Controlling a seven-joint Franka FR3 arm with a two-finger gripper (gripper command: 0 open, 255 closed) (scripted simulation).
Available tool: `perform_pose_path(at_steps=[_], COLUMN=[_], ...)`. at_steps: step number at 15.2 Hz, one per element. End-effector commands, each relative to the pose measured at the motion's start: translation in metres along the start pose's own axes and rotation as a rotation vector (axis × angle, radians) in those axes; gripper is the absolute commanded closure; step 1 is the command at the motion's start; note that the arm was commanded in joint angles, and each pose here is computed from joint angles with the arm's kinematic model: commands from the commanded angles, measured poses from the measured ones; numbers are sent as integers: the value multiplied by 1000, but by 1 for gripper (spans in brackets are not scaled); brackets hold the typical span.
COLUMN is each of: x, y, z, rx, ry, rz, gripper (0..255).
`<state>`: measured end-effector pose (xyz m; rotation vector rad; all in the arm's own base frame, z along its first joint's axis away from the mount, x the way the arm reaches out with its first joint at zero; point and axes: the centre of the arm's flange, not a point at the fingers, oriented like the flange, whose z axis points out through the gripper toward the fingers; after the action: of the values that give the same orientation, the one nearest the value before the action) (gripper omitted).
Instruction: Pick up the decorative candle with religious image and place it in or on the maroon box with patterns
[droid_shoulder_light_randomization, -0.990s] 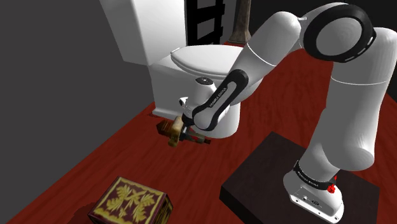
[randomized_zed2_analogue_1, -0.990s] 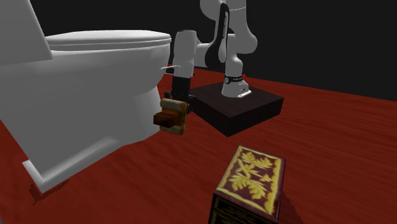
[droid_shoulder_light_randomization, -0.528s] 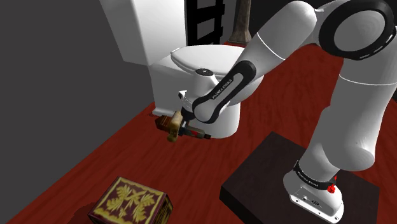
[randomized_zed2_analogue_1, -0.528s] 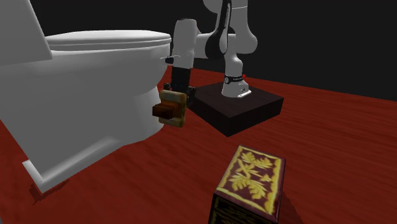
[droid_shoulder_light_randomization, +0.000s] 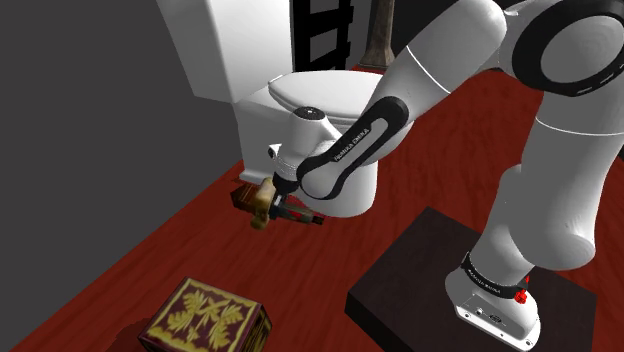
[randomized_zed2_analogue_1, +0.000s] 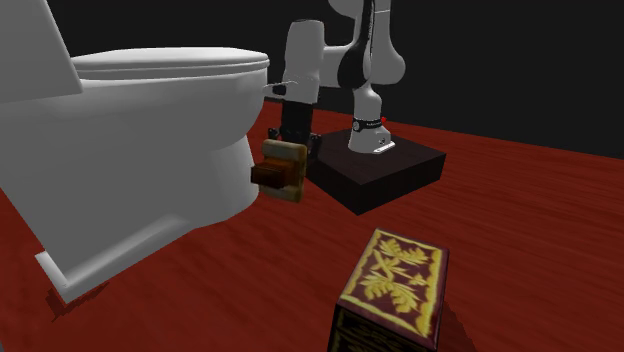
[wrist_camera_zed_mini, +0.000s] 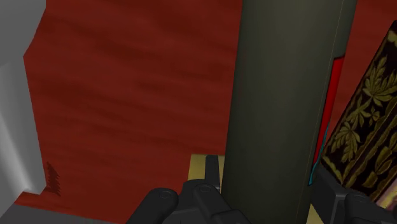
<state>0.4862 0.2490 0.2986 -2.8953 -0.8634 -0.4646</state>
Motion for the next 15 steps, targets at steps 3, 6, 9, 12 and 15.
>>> perform_pose_path(at_steps=[3, 6, 9, 12, 15], x=[16, 29, 42, 54, 67], y=[-53, -90, -127, -165, -202], z=[6, 10, 14, 18, 22], rx=[-1, -1, -1, -1, -1], ry=[2, 2, 2, 2, 2], rz=[2, 2, 2, 2, 2], gripper=[255, 255, 255, 255, 255])
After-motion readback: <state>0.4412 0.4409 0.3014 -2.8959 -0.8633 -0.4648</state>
